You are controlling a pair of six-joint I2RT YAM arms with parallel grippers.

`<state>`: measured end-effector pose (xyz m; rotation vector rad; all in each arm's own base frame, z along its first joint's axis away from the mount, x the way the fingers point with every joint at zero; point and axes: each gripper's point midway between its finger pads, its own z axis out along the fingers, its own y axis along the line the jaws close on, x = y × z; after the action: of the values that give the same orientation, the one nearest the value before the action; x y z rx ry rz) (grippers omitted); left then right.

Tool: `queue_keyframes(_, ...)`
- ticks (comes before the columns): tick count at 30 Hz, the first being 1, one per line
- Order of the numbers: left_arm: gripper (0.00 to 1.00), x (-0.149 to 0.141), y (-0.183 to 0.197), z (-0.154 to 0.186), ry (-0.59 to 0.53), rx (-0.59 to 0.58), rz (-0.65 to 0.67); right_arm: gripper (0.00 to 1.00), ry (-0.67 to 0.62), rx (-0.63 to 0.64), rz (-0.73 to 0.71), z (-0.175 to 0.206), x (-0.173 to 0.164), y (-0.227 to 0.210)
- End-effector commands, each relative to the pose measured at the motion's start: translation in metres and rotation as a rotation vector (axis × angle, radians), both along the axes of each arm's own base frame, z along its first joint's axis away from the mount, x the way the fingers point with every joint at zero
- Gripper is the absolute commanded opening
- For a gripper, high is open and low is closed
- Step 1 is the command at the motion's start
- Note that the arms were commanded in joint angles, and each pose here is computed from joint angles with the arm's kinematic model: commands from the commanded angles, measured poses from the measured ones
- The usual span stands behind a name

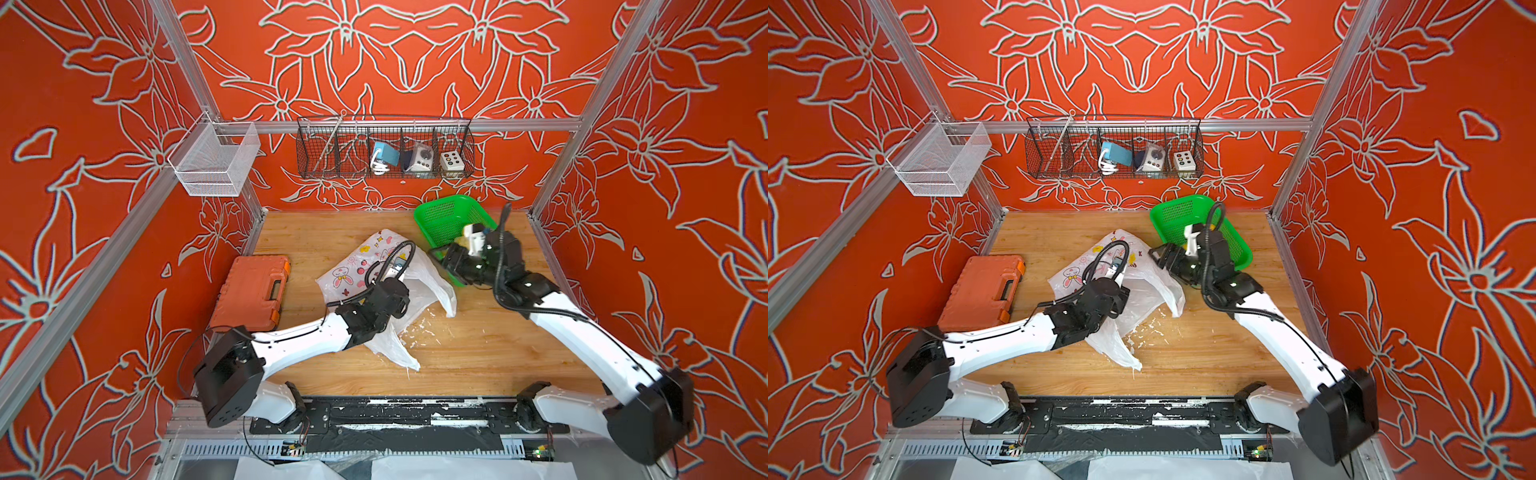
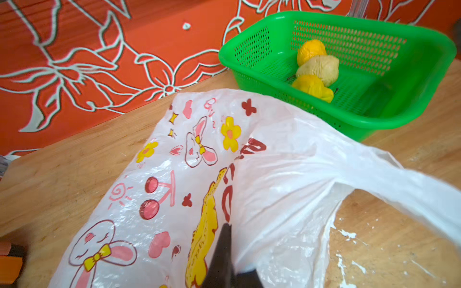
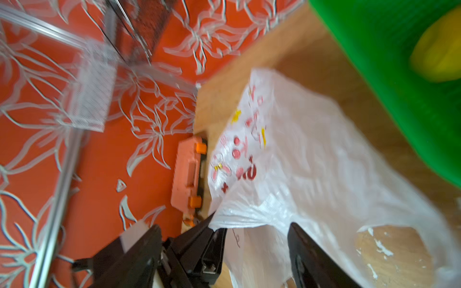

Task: Place the pears into plastic bags & tie knots
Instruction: Pick up the plastic bag at the center of the board, then move the basket to the center of the board.

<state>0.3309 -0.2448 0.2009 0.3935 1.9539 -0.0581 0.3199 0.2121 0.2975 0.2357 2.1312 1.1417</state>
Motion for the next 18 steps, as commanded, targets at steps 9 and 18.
queue_keyframes(9,0.0,-0.013,0.008,0.036,0.137,-0.103,-0.043,0.82,0.215,-0.643,-0.29,-0.105,0.106,-0.121)
queue_keyframes(18,0.0,-0.004,0.011,0.033,0.174,-0.129,-0.04,0.81,0.45,-0.8,-0.191,-0.19,0.102,-0.131)
